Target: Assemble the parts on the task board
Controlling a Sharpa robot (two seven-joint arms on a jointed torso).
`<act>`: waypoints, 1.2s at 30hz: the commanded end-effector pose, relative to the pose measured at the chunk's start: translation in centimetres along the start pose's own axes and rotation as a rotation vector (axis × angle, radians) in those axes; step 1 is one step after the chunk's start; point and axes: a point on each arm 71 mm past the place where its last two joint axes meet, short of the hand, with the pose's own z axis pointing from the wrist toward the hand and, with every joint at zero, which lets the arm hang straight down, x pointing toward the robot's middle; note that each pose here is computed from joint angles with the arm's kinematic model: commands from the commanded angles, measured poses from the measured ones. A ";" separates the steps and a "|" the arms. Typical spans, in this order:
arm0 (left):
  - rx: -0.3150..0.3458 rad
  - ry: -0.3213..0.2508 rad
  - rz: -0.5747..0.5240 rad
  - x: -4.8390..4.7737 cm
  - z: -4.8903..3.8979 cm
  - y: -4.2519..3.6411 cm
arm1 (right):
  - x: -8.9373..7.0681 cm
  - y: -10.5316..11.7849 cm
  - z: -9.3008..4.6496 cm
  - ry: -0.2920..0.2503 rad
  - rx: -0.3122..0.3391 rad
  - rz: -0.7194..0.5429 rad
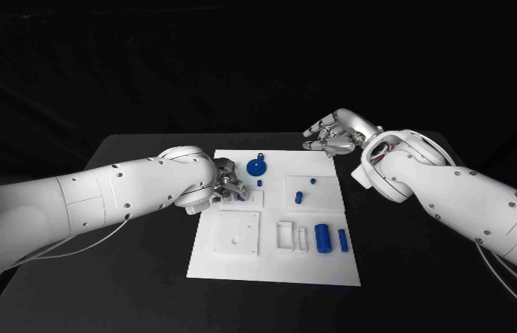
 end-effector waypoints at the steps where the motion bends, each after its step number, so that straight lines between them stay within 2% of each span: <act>1: 0.000 0.021 0.017 0.30 0.07 -0.09 | 0.1 0.1 0.0 0.008 -0.007 -0.007; 7: 0.000 0.019 0.027 0.37 0.22 -0.36 | 0.1 0.1 0.0 0.008 -0.008 -0.006; 20: 0.002 0.033 0.041 1.43 0.71 -0.58 | 0.1 0.1 0.0 0.009 -0.008 -0.006; 36: 0.003 0.028 0.038 1.54 0.79 -0.58 | 0.1 0.1 0.0 0.008 -0.008 -0.006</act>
